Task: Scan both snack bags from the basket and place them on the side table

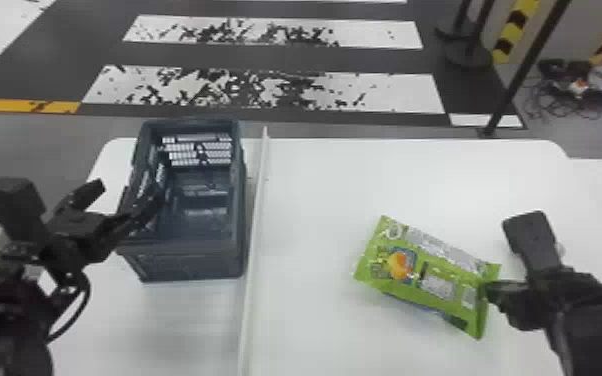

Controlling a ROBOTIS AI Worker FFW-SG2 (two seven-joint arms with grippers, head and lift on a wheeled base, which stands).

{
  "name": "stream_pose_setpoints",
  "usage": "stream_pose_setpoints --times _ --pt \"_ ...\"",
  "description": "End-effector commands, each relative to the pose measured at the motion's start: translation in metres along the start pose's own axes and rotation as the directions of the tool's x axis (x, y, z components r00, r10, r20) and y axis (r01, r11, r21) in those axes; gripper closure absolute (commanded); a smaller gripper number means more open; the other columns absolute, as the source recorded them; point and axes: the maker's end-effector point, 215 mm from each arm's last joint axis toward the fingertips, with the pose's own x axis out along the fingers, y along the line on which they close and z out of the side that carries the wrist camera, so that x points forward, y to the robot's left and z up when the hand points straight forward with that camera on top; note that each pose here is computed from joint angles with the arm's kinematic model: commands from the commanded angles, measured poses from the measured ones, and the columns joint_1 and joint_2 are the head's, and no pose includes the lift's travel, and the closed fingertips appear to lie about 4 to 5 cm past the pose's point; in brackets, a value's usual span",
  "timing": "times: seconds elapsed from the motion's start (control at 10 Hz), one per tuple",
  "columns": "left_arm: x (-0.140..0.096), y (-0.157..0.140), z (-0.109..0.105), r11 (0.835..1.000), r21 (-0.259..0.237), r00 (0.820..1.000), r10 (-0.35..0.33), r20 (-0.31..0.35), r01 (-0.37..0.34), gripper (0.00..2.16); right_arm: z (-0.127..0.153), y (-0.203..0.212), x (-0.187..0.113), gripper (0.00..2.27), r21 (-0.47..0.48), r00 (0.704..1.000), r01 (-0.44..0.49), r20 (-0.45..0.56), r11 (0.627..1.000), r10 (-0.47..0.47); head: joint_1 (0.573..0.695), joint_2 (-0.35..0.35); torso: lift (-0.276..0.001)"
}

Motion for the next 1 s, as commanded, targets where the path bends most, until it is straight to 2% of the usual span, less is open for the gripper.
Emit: stream_pose_setpoints --times 0.0,0.2,0.9 --pt "0.000 0.000 0.000 1.000 0.000 1.000 0.000 0.000 0.000 0.09 -0.022 0.008 -0.014 2.25 0.023 0.998 -0.007 -0.068 1.000 0.009 0.695 -0.003 -0.075" --pt "0.000 0.000 -0.001 1.000 0.000 1.000 -0.001 -0.001 0.001 0.09 -0.031 0.026 -0.025 2.25 0.019 0.995 -0.040 -0.095 0.999 0.041 0.695 0.002 -0.075" --pt "-0.002 0.002 -0.003 1.000 -0.004 1.000 0.000 -0.005 0.000 0.09 -0.048 0.080 -0.047 2.25 0.003 0.983 -0.129 -0.131 0.992 0.128 0.695 0.085 -0.075"
